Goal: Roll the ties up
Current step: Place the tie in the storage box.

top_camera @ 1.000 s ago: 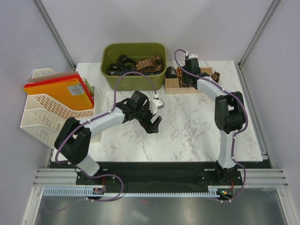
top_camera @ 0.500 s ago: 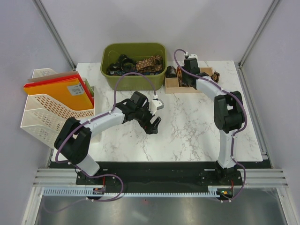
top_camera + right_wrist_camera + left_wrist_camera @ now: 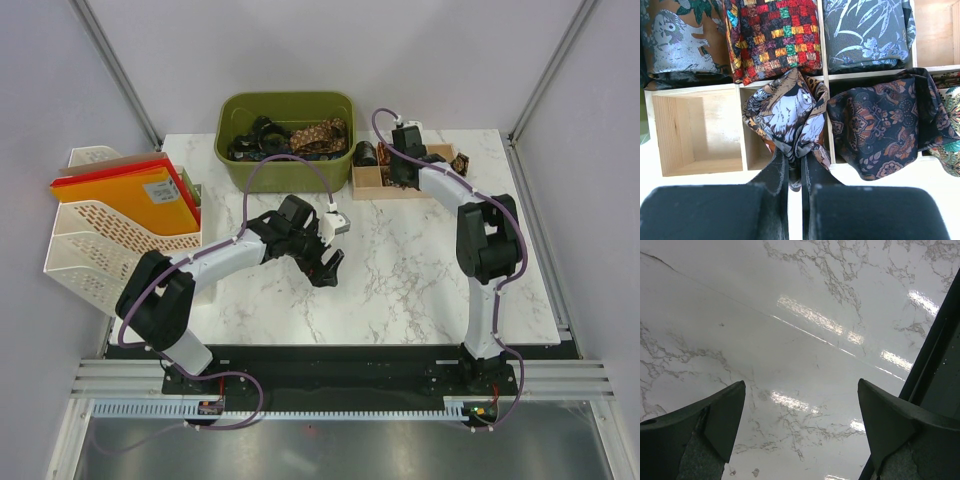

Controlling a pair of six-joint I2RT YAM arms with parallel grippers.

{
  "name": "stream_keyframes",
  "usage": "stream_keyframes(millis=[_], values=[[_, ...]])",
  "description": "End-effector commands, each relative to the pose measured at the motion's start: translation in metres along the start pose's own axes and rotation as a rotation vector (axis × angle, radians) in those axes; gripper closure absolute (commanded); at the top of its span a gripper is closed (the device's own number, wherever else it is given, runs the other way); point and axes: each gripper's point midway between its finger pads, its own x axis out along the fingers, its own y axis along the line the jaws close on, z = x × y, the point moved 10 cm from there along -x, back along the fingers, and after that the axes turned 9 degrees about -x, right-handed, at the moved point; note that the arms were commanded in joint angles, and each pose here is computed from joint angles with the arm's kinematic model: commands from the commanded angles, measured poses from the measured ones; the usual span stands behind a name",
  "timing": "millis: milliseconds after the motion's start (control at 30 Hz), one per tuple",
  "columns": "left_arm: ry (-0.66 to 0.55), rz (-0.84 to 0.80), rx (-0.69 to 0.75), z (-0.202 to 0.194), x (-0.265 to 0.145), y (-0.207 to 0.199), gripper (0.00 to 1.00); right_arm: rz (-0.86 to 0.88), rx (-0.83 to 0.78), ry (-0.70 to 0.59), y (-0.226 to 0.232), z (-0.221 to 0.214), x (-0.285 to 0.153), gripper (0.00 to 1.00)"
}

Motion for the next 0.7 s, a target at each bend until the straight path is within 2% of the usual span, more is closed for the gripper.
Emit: stream_keyframes(millis=[0,233,367,400,467,500,667], values=[[-0.005,-0.042,-0.038,0.001,0.0,-0.004,0.0,-0.021,-0.043,0.123,0.001,-0.018,0.0,1.0],[0.0,-0.044,-0.038,-0.001,0.0,-0.004,0.0,0.006,-0.043,0.149,0.006,-0.021,0.016,1.0],[0.005,-0.048,-0.045,-0.003,0.001,-0.004,0.0,0.006,-0.048,0.15,0.007,-0.02,0.019,0.92],[0.003,-0.047,-0.044,-0.002,0.0,-0.005,0.0,0.017,-0.051,0.153,0.008,-0.02,0.02,0.83],[0.002,-0.047,-0.042,-0.002,-0.001,-0.005,0.0,0.026,-0.051,0.151,0.009,-0.017,0.019,0.75],[-0.001,-0.043,-0.041,-0.002,-0.002,-0.005,0.0,0.035,-0.049,0.139,0.009,-0.012,0.015,0.63],[-0.01,-0.029,-0.027,0.003,-0.007,-0.006,0.0,0.054,-0.047,0.088,0.007,0.005,-0.002,0.45]])
